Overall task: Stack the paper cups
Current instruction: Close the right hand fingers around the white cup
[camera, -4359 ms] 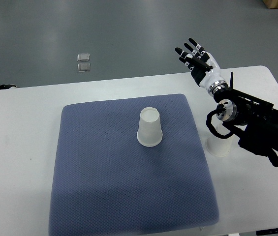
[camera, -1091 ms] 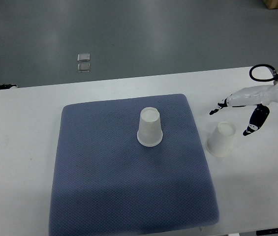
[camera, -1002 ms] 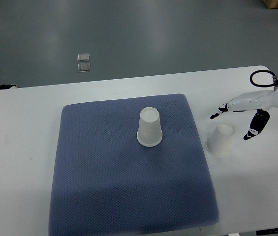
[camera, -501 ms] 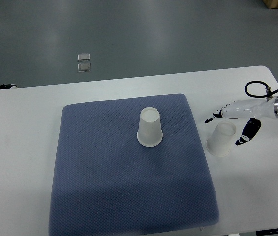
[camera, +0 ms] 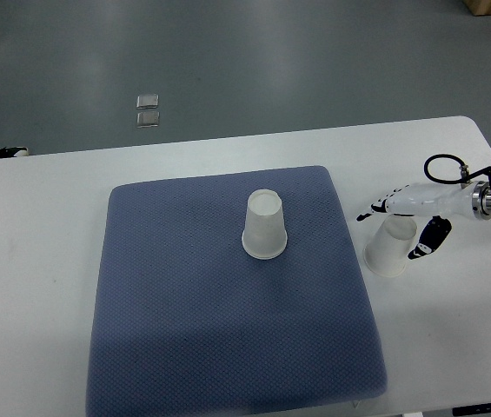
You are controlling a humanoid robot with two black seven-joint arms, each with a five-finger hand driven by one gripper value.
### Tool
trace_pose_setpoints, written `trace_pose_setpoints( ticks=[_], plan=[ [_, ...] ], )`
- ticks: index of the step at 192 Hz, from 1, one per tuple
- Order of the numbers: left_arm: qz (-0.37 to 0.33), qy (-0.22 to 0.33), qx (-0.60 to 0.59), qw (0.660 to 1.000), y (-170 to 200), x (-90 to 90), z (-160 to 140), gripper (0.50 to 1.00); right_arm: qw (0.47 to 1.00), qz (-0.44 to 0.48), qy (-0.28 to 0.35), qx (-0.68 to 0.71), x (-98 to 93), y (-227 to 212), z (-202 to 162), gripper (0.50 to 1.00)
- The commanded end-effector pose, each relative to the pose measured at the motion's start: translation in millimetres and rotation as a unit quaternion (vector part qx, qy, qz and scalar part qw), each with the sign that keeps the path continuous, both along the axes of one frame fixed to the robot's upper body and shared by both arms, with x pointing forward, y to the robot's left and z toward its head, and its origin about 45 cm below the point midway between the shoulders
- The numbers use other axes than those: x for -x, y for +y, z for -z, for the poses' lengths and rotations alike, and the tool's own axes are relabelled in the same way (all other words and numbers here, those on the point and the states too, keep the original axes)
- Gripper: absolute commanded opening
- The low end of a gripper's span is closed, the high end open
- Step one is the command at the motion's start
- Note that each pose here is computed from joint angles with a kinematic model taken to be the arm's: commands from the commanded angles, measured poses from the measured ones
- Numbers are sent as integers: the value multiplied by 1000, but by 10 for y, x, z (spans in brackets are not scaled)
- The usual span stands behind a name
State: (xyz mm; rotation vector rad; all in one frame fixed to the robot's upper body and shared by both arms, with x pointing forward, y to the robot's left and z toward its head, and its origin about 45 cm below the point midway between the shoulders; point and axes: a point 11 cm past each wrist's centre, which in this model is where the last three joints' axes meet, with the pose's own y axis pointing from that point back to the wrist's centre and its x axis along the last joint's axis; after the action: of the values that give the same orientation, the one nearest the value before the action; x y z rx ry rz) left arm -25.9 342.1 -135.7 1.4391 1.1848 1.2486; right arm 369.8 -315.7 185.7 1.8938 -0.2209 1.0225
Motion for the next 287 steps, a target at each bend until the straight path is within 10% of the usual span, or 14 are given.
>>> trace_pose_setpoints(
  ticks=[1,171,234,287],
  plan=[
    [0,0,0,1000,1,0,0,1000,1000,0,1,-2,17,4,33,905],
    [0,1,0,1000,1,2,0,1000,1000,-15,2,-7,63,123,134,832],
    [0,1,0,1000,1,2,0,1000,1000,-16,4,-5,66,122,137,662],
    [0,1,0,1000,1,2,0,1000,1000,-15,2,-5,57,111,121,660]
  ],
)
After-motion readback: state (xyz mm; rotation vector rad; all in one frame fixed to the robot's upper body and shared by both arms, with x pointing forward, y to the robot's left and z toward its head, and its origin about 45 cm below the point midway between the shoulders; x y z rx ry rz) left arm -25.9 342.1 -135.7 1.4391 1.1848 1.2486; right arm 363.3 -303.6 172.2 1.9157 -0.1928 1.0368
